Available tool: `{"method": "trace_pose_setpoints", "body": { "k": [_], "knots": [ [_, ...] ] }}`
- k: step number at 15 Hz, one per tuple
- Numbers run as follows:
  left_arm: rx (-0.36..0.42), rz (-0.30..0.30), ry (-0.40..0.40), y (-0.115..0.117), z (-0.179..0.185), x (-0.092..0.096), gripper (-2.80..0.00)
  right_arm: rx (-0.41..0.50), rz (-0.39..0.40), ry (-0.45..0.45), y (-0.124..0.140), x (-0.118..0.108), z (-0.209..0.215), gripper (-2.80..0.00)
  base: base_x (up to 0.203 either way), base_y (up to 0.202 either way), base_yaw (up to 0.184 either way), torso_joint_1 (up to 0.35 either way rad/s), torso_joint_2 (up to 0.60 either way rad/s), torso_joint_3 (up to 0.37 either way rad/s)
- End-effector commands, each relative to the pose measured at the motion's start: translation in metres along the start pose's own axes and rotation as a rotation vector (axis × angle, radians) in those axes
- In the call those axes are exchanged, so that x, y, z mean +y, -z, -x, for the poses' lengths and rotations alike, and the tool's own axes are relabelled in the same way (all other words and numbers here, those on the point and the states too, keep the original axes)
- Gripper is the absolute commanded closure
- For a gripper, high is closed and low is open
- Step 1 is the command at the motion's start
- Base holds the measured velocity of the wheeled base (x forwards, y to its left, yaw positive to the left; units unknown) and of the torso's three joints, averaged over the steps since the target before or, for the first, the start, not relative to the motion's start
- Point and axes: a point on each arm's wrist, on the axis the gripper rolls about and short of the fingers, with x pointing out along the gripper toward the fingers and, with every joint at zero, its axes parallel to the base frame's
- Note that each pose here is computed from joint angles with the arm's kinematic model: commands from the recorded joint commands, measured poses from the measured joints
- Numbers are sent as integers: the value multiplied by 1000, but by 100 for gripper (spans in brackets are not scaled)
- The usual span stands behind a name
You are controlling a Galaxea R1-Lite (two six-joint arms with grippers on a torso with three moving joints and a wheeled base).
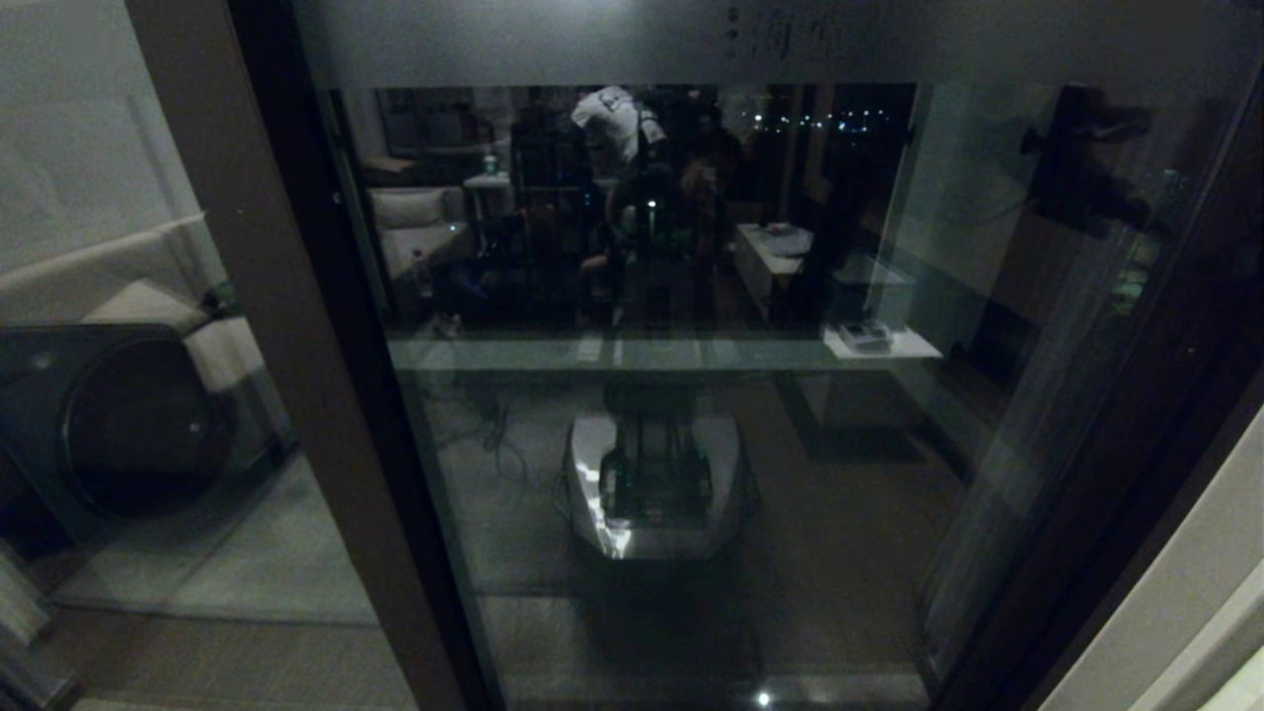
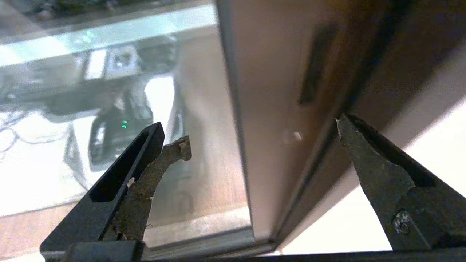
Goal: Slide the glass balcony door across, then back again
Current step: Open the slid door
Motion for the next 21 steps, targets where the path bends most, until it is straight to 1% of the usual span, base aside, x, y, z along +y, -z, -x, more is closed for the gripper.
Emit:
{"method": "trace_pose_setpoints", "body": {
  "k": [1, 2, 3, 4, 5, 6, 8, 10, 12, 13, 15, 16, 21],
  "knots": [
    [0, 0, -1, 0, 0, 0, 0, -45, 20, -5, -14, 0, 1, -280, 0, 0, 0, 0, 0, 0],
    [1, 0, -1, 0, 0, 0, 0, -44, 18, -4, -20, 4, 14, -280, 0, 0, 0, 0, 0, 0],
    [1, 0, -1, 0, 0, 0, 0, 2, 2, -9, -19, 10, 27, -280, 0, 0, 0, 0, 0, 0],
    [0, 0, -1, 0, 0, 0, 0, 23, 13, -11, -19, 12, 32, -280, 0, 0, 0, 0, 0, 0],
    [0, 0, -1, 0, 0, 0, 0, 24, 63, -4, -18, 9, 32, -280, 0, 0, 0, 0, 0, 0],
    [0, 0, -1, 0, 0, 0, 0, 33, 79, 6, -16, 3, 29, -280, 0, 0, 0, 0, 0, 0],
    [0, 0, -1, 0, 0, 0, 0, 41, 82, 21, -15, -10, 14, -280, 0, 0, 0, 0, 0, 0],
    [0, 0, -1, 0, 0, 0, 0, 62, 79, 20, -9, -21, -7, -280, 0, 0, 0, 0, 0, 0],
    [1, 0, -1, 0, 0, 0, 0, 59, 85, 13, -8, -31, -27, -280, 0, 0, 0, 0, 0, 0],
    [0, 0, -1, 0, 0, 0, 0, 54, 85, -19, -7, -32, -31, -280, 0, 0, 0, 0, 0, 0],
    [0, 0, -1, 0, 0, 0, 0, 39, 74, -111, -6, -33, -31, -280, 0, 0, 0, 0, 0, 0],
    [0, 0, -1, 0, 0, 0, 0, 36, 70, -132, -6, -34, -30, -280, 0, 0, 0, 0, 0, 0],
    [0, 0, -1, 0, 0, 0, 0, 35, 68, -145, -7, -30, -25, -280, 0, 0, 0, 0, 0, 0]
  ]
}}
